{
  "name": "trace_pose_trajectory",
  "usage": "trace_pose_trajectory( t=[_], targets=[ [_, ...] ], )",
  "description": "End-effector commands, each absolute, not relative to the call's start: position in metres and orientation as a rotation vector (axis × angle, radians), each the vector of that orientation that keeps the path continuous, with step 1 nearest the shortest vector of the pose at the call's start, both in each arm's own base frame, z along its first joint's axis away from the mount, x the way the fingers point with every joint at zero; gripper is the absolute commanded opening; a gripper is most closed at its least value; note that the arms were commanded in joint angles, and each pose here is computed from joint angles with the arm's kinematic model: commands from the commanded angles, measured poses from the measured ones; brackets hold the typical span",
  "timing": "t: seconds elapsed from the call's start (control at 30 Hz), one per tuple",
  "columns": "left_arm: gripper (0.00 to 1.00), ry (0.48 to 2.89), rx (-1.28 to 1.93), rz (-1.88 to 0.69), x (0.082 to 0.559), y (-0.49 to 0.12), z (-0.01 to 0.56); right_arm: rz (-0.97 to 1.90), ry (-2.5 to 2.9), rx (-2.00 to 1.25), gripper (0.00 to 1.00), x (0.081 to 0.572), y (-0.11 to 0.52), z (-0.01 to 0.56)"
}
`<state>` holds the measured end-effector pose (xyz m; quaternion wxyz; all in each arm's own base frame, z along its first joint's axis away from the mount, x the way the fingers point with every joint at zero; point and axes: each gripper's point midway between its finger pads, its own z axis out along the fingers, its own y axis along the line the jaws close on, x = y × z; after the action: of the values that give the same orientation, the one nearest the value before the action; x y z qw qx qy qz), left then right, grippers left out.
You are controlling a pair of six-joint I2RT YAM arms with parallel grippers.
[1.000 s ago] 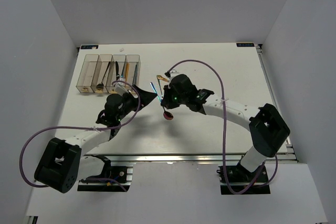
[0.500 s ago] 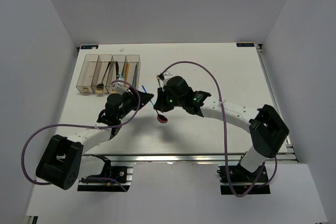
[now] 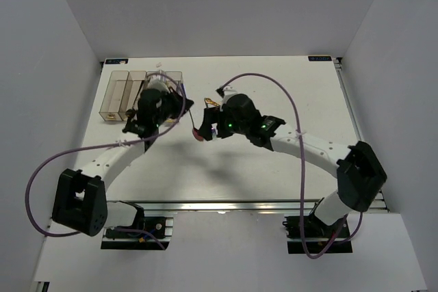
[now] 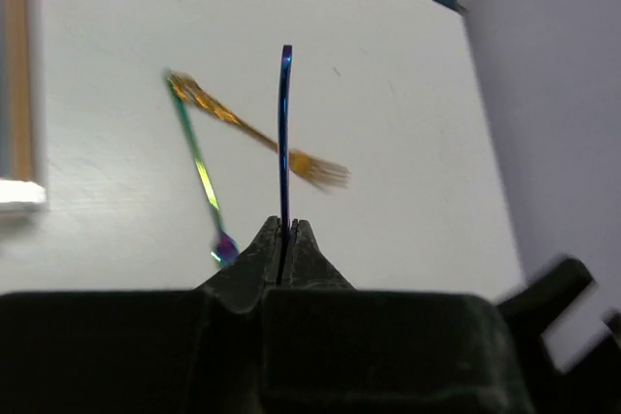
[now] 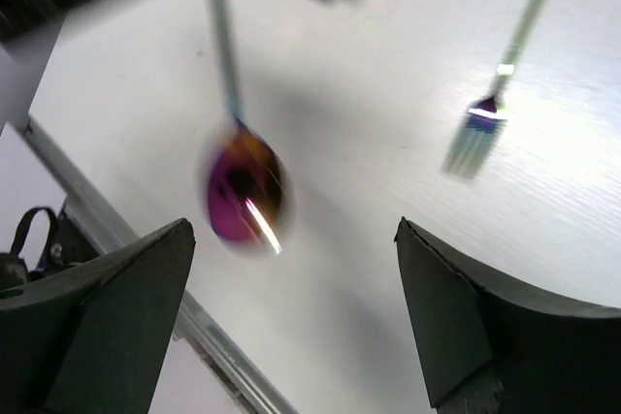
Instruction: Sort the eating utensils into containers
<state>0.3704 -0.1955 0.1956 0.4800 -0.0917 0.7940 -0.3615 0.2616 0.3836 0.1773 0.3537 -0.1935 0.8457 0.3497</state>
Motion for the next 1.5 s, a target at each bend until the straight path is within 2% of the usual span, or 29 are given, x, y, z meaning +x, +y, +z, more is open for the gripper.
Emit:
trace_pose_trajectory(
  t=[0.0, 0.13, 0.17, 0.2, 0.4, 0.57, 0.97, 1.07, 1.1, 1.33, 1.4, 1.43, 1.47],
  targets=[
    [0.0, 2.059, -0.174, -0.399, 0.403, -0.124, 0.201, 0.777, 2.138, -0.349, 0.89, 0.292, 0.33, 0.199],
    [0.0, 2.208, -0.146, -0.057, 0.459, -0.056, 0.209, 0.703, 2.124, -0.307, 0.89, 0.291, 0.288, 0.198],
    [0.0, 2.314, -0.105, 0.028, 0.468, -0.032, 0.183, 0.689, 2.126, -0.306, 0.89, 0.29, 0.282, 0.197],
    [0.0, 2.245, -0.087, 0.059, 0.492, -0.022, 0.215, 0.669, 2.122, -0.329, 0.89, 0.285, 0.274, 0.197],
    [0.0, 2.181, 0.041, 0.284, 0.55, 0.023, 0.224, 0.611, 2.14, -0.362, 0.89, 0.275, 0.253, 0.184],
    [0.0, 2.022, 0.083, 0.223, 0.583, 0.058, 0.23, 0.665, 2.162, -0.427, 0.89, 0.261, 0.256, 0.174],
    [0.0, 2.005, 0.126, 0.108, 0.593, 0.08, 0.173, 0.699, 2.156, -0.474, 0.89, 0.252, 0.258, 0.168],
    [0.06, 2.015, 0.126, 0.078, 0.594, 0.079, 0.165, 0.699, 2.156, -0.475, 0.89, 0.252, 0.258, 0.169],
    [0.11, 2.024, 0.128, 0.065, 0.593, 0.077, 0.158, 0.696, 2.154, -0.473, 0.89, 0.253, 0.258, 0.17],
    [0.18, 2.059, 0.139, 0.06, 0.583, 0.076, 0.135, 0.704, 2.16, -0.471, 0.89, 0.254, 0.26, 0.169],
    [0.25, 2.057, 0.139, 0.067, 0.581, 0.077, 0.135, 0.705, 2.162, -0.475, 0.89, 0.253, 0.261, 0.168],
    [0.33, 2.052, 0.132, 0.072, 0.578, 0.078, 0.137, 0.705, 2.162, -0.475, 0.89, 0.253, 0.261, 0.168],
    [0.34, 2.049, 0.127, 0.068, 0.577, 0.077, 0.138, 0.705, 2.162, -0.475, 0.89, 0.253, 0.261, 0.168]
  ],
)
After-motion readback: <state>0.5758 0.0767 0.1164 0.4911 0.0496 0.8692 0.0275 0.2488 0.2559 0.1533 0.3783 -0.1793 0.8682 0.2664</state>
